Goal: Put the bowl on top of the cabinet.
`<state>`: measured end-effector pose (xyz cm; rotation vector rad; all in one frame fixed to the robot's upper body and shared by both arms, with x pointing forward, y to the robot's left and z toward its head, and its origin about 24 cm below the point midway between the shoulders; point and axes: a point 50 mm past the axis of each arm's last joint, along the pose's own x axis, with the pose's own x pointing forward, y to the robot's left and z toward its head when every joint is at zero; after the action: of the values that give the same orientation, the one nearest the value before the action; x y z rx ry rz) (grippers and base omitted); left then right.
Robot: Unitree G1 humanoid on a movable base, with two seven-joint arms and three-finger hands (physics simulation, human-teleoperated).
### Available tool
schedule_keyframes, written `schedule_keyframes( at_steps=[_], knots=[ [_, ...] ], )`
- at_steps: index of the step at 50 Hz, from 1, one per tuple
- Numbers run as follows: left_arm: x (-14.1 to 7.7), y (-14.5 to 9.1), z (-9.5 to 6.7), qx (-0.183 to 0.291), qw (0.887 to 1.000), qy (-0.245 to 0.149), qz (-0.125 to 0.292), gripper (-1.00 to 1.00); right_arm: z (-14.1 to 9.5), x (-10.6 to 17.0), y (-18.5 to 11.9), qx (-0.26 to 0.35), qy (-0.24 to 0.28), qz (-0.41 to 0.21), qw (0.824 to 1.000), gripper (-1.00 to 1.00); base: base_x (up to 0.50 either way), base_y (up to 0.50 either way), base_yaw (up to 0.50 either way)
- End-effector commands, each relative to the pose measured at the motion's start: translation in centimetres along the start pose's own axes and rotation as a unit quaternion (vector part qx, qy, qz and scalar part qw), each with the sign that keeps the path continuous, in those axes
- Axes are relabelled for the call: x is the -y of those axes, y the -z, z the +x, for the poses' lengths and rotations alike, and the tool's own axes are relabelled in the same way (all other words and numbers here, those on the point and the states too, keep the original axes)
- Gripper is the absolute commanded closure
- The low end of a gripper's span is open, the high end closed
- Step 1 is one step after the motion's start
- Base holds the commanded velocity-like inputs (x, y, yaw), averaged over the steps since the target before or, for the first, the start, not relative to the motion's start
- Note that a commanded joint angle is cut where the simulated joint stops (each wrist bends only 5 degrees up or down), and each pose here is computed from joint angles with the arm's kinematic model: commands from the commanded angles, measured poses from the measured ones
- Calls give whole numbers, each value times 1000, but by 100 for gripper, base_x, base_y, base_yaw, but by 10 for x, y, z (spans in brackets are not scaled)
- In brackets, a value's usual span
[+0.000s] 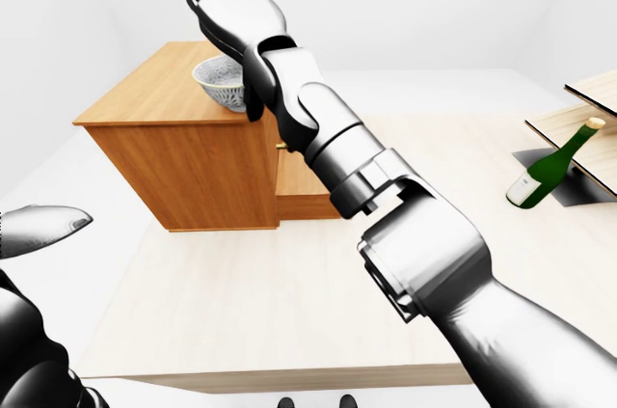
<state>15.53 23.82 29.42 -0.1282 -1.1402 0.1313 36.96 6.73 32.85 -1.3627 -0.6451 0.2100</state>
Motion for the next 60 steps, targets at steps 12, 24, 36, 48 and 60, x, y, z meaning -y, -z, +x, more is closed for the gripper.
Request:
schedule_keyframes(
  at_steps=[12,24,36,48,60],
  knots=[
    [2,4,-2,-8,1000,4,4,-100,2,39,-10,18,28,-2,999,-100,0,0,0],
    [2,4,-2,-8,1000,5,7,-100,2,60,-10,22,41,-1,999,-100,0,0,0],
    [3,4,-3,-7,1000,7,10,-100,0,81,-7,23,54,12,998,-100,0,0,0],
    [3,5,-3,-8,1000,10,13,-100,-5,111,-6,33,79,28,996,-100,0,0,0],
    [5,5,-4,-8,1000,11,14,-100,-14,139,-4,49,109,40,992,-100,0,0,0]
  ],
)
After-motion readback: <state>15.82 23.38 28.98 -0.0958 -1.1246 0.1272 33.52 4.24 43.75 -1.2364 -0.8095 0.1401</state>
